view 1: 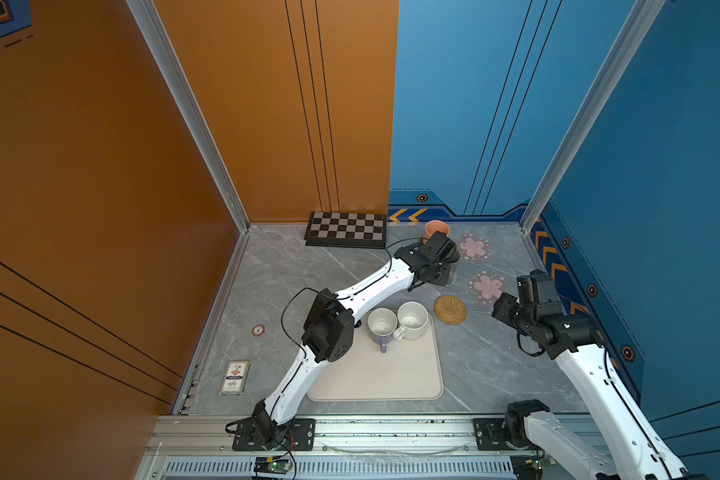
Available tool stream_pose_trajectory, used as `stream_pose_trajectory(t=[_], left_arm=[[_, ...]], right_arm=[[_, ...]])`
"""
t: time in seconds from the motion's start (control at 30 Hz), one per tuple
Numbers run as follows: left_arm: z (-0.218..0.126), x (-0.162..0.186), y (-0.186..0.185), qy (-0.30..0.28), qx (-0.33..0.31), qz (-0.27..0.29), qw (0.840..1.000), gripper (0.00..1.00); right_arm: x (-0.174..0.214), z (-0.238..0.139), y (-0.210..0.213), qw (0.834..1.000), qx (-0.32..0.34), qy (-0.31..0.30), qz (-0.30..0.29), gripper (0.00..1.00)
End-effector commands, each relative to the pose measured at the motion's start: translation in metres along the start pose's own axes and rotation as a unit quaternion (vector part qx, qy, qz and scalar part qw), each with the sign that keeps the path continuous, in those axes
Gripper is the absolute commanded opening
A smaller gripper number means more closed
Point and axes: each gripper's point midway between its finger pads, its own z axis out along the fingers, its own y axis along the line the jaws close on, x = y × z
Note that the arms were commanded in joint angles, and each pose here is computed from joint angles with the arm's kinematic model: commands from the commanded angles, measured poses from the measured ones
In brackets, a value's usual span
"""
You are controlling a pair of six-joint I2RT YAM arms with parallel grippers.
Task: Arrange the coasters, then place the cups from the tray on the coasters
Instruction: 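Raise the left gripper off the grey mug and draw it back, then move the left gripper over the black mug while right gripper reaches the speckled mug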
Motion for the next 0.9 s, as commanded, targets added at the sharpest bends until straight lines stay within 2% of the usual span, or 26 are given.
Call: stream_pose_trajectory(t=[0.0,0.17,0.33,0.47,0.67,0.77,0.87], left_arm=[[-0.102,-0.058,0.036,-0.1,-0.039,0.023,0.994,0.2],[-0.18,-0.051,0.081,-0.138,-0.093,0.033,0.986,0.24],[-0.219,-0.016,0.123,-0.135,-0.106,0.0,0.985,0.28],[-0.232,0.01,0.154,-0.126,-0.127,-0.016,0.984,0.32],[-0.236,0.048,0.202,-0.103,-0.136,-0.08,0.982,0.35],[-0.231,0.064,0.216,-0.087,-0.128,-0.109,0.982,0.36],[-0.22,0.078,0.214,-0.063,-0.091,-0.134,0.985,0.35]], right_arm=[[-0.007,-0.009,0.004,1.0,-0.005,0.002,-0.003,0.61],[-0.006,-0.009,0.017,1.0,-0.008,0.016,0.0,0.6],[0.0,-0.012,0.05,0.999,-0.021,0.029,-0.028,0.58],[-0.002,-0.026,0.072,0.998,-0.032,0.027,-0.046,0.59],[0.024,-0.03,0.097,0.993,-0.056,0.081,-0.065,0.59],[0.043,-0.034,0.102,0.987,-0.056,0.112,-0.1,0.58],[0.059,-0.038,0.101,0.983,-0.052,0.122,-0.13,0.58]])
